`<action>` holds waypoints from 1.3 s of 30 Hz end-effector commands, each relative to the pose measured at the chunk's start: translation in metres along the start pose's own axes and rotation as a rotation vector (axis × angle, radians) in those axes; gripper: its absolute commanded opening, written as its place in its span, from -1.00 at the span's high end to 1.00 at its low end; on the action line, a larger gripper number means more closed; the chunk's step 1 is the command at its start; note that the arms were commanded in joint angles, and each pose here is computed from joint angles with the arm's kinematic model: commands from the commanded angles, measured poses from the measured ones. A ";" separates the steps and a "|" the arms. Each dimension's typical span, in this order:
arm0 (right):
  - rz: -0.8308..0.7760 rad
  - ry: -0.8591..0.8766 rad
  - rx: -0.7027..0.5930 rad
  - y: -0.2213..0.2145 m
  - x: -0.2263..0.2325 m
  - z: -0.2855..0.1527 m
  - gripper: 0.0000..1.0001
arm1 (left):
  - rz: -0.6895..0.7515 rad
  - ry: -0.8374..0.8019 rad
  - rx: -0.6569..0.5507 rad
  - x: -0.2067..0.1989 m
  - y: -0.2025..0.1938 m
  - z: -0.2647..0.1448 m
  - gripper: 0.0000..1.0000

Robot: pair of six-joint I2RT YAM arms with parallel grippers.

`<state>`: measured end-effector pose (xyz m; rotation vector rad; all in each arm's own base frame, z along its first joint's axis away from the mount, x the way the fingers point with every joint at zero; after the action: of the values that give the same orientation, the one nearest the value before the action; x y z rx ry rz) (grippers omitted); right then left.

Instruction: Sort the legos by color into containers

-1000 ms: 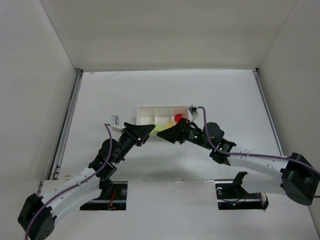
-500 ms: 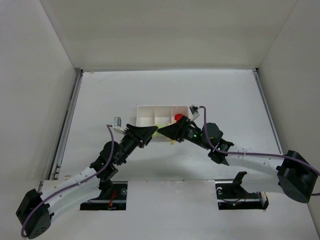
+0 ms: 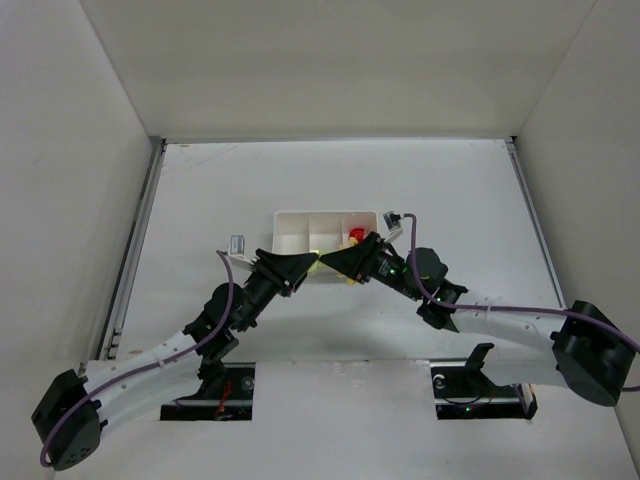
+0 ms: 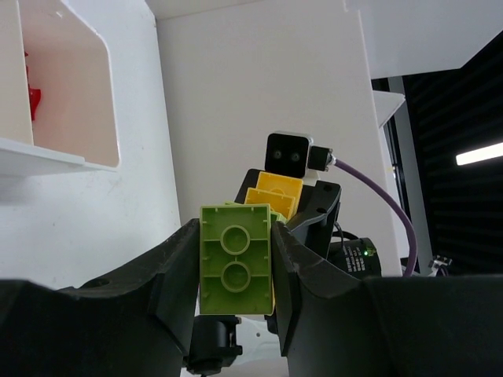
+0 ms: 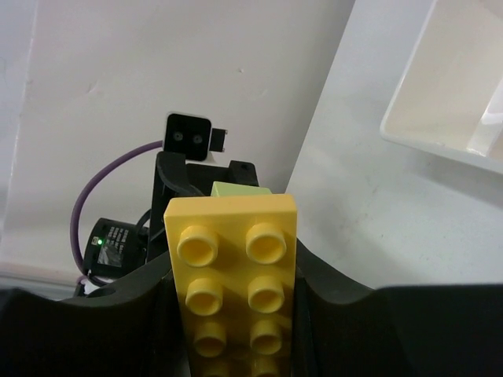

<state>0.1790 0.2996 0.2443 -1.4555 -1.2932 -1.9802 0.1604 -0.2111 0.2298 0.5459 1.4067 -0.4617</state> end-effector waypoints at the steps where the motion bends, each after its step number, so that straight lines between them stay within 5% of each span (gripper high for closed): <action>1: -0.002 0.059 -0.066 0.011 0.011 0.002 0.34 | 0.006 -0.079 0.007 -0.015 -0.001 -0.003 0.61; 13: -0.009 0.050 -0.085 0.020 0.004 -0.011 0.35 | 0.089 -0.037 -0.093 -0.010 0.027 0.002 0.62; 22: -0.013 0.013 -0.070 0.018 -0.013 -0.015 0.33 | 0.402 0.400 -0.210 0.039 0.076 0.028 0.61; 29: -0.025 -0.001 -0.060 0.015 -0.019 -0.014 0.33 | 0.580 0.531 -0.222 0.048 0.090 0.051 0.52; 35: -0.040 -0.023 -0.043 0.012 -0.026 -0.014 0.33 | 0.639 0.591 -0.194 0.055 0.090 0.062 -0.06; 39: -0.035 -0.031 -0.018 0.008 -0.029 -0.013 0.32 | 0.628 0.505 -0.190 0.028 0.084 0.057 -0.17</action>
<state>0.1895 0.2782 0.2168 -1.5402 -1.3237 -1.9720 0.2592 -0.1759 0.1699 0.9981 1.7412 0.3350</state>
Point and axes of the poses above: each gripper's point midway between its finger pads, its own z axis out along the fingers, its own x axis along the line the jaws close on, y = z × x, the point moved 5 cm from there along -z, back along the fingers, and after that the axes turned 4 degrees about -z, right-handed, at the moved point
